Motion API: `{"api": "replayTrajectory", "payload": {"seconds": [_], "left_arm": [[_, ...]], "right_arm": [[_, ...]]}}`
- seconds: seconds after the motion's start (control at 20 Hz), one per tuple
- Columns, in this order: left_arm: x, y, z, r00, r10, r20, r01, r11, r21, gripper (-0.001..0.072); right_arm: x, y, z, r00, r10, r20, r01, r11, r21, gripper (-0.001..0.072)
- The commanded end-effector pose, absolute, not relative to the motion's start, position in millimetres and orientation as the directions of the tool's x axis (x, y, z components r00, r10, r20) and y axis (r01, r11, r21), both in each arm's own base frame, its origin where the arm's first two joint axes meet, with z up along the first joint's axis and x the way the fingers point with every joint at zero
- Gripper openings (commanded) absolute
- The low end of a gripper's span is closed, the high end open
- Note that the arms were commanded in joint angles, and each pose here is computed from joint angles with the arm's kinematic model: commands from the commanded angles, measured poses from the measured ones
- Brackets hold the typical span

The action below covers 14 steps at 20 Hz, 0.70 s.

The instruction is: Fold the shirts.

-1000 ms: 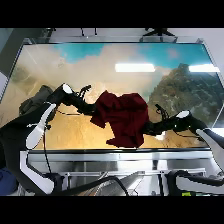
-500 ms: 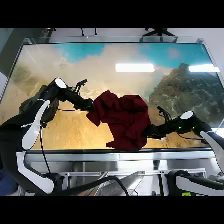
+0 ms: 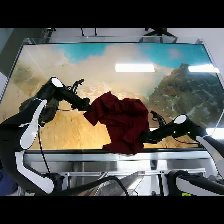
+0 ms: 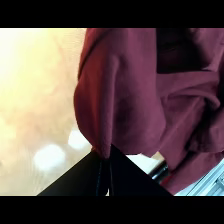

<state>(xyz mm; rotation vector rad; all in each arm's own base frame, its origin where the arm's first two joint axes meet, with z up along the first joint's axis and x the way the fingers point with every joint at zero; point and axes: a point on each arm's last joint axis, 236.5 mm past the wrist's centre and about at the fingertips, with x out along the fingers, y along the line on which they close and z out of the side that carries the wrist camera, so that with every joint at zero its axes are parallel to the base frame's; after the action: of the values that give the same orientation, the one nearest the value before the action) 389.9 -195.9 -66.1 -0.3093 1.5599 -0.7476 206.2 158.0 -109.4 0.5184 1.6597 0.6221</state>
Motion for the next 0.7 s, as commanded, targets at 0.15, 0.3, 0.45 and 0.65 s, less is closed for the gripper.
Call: {"api": "replayTrajectory", "payload": {"seconds": [0.15, 0.3, 0.45, 0.65], "left_arm": [[382.2, -194.6, -63.5, -0.181, -0.603, -0.777, 0.231, 0.741, -0.630, 0.0018], [383.7, -194.6, -63.8, -0.175, -0.603, -0.778, 0.232, 0.743, -0.628, 0.0018], [384.2, -194.7, -63.9, -0.173, -0.604, -0.778, 0.232, 0.743, -0.628, 0.0018], [385.8, -194.6, -64.3, -0.166, -0.603, -0.780, 0.233, 0.744, -0.626, 0.0017]], "right_arm": [[218.8, 147.9, -68.0, -0.160, 0.682, -0.714, -0.029, 0.719, 0.694, 0.0651], [240.9, 118.0, -45.6, -0.013, 0.684, -0.729, -0.011, 0.729, 0.684, 0.0652], [250.3, 89.7, -46.1, 0.085, 0.659, -0.747, 0.060, 0.745, 0.664, 0.0651], [226.8, 92.8, -79.3, 0.024, 0.654, -0.756, 0.133, 0.748, 0.651, 0.0544]]}}
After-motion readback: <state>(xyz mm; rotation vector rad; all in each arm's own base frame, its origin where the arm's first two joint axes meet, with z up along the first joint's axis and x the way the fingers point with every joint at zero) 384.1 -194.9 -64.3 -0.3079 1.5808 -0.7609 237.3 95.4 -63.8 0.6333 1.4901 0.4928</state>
